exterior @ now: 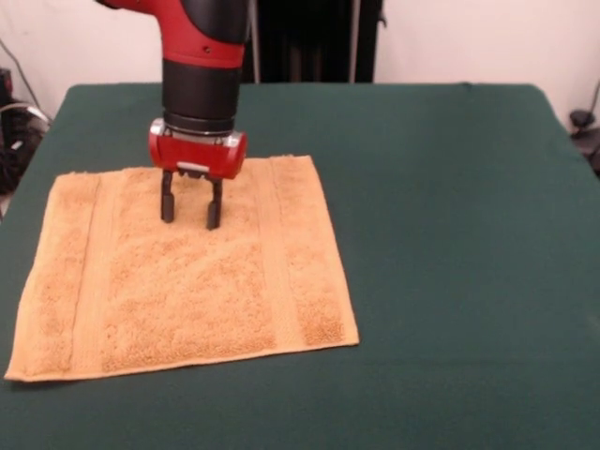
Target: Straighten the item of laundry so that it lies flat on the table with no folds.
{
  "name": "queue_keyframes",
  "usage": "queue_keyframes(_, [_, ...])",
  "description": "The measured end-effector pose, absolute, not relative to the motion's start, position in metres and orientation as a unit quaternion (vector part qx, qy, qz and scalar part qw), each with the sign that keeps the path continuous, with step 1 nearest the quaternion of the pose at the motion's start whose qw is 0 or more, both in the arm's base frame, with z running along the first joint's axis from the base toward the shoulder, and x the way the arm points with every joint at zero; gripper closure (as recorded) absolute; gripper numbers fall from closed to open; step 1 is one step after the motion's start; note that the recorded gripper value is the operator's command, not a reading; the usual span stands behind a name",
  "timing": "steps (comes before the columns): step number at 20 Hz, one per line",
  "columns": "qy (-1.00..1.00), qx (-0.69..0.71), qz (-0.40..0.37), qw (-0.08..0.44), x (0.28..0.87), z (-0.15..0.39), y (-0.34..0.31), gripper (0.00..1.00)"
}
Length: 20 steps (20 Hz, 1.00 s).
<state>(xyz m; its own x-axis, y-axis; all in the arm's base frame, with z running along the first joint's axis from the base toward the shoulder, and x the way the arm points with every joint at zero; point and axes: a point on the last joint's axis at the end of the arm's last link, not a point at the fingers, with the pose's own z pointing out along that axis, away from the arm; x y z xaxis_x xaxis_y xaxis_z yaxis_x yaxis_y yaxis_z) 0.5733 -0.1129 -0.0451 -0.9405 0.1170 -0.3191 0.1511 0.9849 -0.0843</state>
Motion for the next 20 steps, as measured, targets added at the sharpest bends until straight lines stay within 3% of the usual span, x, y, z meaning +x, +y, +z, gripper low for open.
queue_keyframes(9, [0.988,0.067,-0.041,0.133,0.55,-0.044,-0.086,0.0])
queue_keyframes(20, [0.989,0.047,-0.03,0.138,0.543,-0.044,-0.088,0.0])
